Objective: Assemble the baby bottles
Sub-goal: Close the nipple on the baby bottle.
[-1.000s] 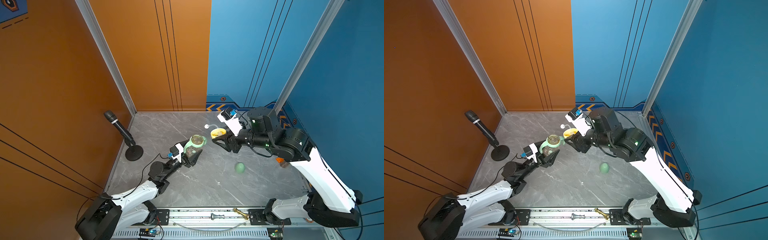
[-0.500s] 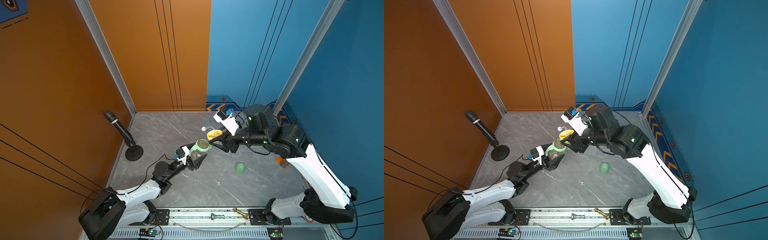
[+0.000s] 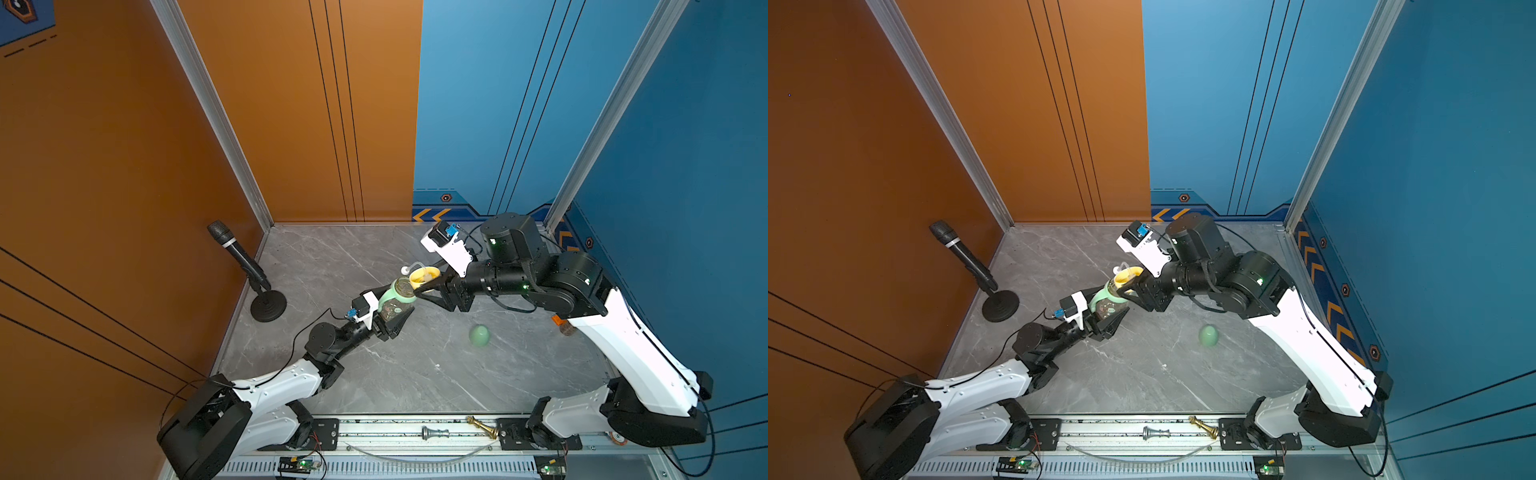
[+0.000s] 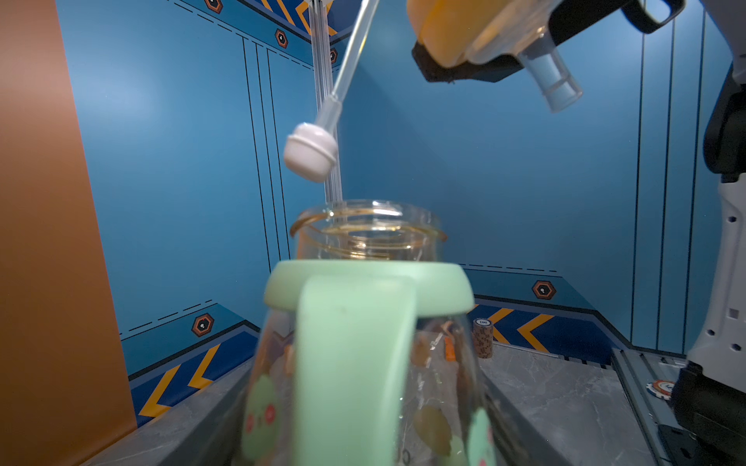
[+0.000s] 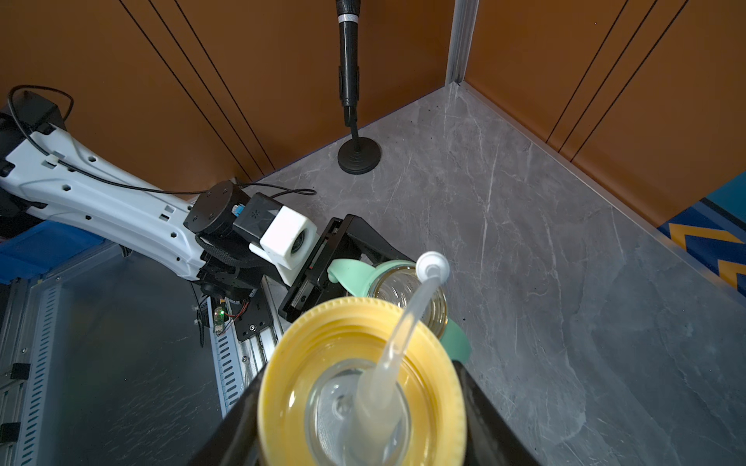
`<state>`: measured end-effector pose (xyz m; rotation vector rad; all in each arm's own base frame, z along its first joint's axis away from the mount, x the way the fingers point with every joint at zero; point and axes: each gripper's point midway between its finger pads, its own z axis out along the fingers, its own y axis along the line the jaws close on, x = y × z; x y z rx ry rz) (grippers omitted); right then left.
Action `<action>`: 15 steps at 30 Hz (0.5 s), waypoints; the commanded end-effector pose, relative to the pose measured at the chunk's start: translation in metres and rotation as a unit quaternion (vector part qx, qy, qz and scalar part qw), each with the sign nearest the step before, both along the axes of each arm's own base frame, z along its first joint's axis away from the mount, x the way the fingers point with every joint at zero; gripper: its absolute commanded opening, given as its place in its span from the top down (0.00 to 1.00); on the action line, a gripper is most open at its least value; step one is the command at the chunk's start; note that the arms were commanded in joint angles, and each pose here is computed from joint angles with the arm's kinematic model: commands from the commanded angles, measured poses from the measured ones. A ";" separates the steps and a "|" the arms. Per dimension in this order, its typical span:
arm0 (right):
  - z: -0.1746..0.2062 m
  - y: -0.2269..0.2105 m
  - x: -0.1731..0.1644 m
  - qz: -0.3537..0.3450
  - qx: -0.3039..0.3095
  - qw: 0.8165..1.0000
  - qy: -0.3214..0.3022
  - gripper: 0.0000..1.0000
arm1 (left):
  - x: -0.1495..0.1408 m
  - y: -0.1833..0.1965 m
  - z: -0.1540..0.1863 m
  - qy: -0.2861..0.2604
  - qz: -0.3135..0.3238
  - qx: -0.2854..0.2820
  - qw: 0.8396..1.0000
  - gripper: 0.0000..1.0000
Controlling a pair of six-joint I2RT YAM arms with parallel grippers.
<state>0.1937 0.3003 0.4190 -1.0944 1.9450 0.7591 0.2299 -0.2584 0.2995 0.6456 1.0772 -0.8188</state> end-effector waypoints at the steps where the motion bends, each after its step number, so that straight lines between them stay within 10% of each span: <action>1: 0.000 0.002 -0.006 0.012 0.005 1.000 0.008 0.50 | -0.007 -0.001 0.026 -0.038 -0.007 -0.025 0.999 0.66; 15: -0.019 0.007 -0.010 0.023 -0.002 0.999 0.029 0.50 | -0.010 -0.001 0.032 -0.043 -0.012 -0.025 0.999 0.66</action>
